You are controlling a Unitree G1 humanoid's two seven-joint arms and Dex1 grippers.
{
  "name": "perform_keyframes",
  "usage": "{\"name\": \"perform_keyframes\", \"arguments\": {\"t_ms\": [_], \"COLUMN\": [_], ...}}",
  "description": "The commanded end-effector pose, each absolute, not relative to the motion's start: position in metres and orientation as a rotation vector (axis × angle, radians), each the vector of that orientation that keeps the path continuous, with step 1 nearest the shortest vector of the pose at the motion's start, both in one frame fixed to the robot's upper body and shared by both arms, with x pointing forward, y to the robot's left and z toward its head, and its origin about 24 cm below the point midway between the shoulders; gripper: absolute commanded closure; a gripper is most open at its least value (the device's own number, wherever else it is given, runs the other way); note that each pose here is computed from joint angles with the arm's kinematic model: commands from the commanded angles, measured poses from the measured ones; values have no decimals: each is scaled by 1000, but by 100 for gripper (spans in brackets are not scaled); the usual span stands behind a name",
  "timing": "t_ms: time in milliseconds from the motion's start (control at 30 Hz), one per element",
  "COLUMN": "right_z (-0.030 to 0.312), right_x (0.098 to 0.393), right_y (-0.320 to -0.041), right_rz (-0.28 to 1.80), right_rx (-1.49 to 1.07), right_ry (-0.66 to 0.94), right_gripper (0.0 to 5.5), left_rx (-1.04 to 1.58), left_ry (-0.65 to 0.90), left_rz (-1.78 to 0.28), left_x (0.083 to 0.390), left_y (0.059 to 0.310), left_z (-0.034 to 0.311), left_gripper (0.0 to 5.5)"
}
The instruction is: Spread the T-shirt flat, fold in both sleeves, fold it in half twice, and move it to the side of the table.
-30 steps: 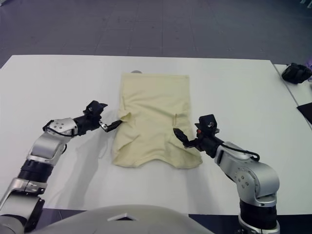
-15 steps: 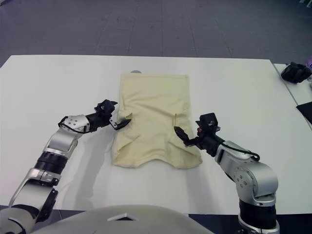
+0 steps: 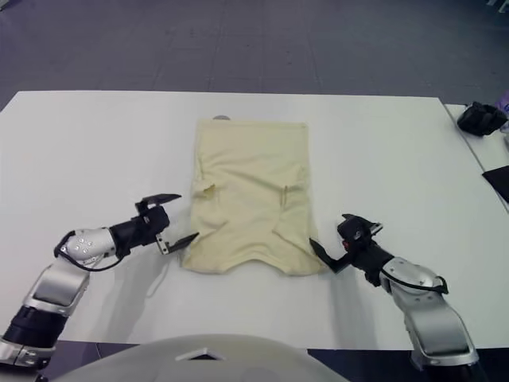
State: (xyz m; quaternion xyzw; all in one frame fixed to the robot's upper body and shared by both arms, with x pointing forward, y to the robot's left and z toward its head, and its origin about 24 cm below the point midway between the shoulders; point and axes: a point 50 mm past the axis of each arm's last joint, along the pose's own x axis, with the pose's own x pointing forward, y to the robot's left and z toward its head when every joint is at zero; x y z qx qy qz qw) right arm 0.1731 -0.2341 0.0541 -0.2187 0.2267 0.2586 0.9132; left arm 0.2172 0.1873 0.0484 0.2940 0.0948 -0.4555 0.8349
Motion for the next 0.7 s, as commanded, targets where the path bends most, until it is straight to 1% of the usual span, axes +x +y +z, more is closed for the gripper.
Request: {"name": "perform_keyframes", "arguments": {"t_ms": [33,100,200,267,333,433,533,600,700], "right_z": [28,25,23,24,31,55,88,106,116], "right_x": [160,158,157,158,162,176,186,187,184], "right_y": [-248,-253,-256,-255,-250,-232,-216,-216,-230], "right_rz": [529,526,532,538,512,509,512,505,509], "right_rx": [-607,-672,-735,-724,-684,-595,-541,-544,-647], "right_ry": [572,567,533,510,472,352,207,151,157], "right_gripper": [10,10,10,10,10,10,10,10,10], "left_rx": [758,825,964,1036,1061,1055,1024,984,953], "left_ry": [334,346,309,287,262,181,72,2,-72], "left_rz": [-1074,-1100,-1116,-1105,-1060,-1035,-1043,-1057,-1071], "left_x": [188,179,174,177,190,203,209,208,197], "left_y": [196,202,214,223,229,225,216,212,214], "left_z": [20,17,19,20,22,31,42,52,70], "left_gripper": [13,13,13,13,13,13,13,13,13]}}
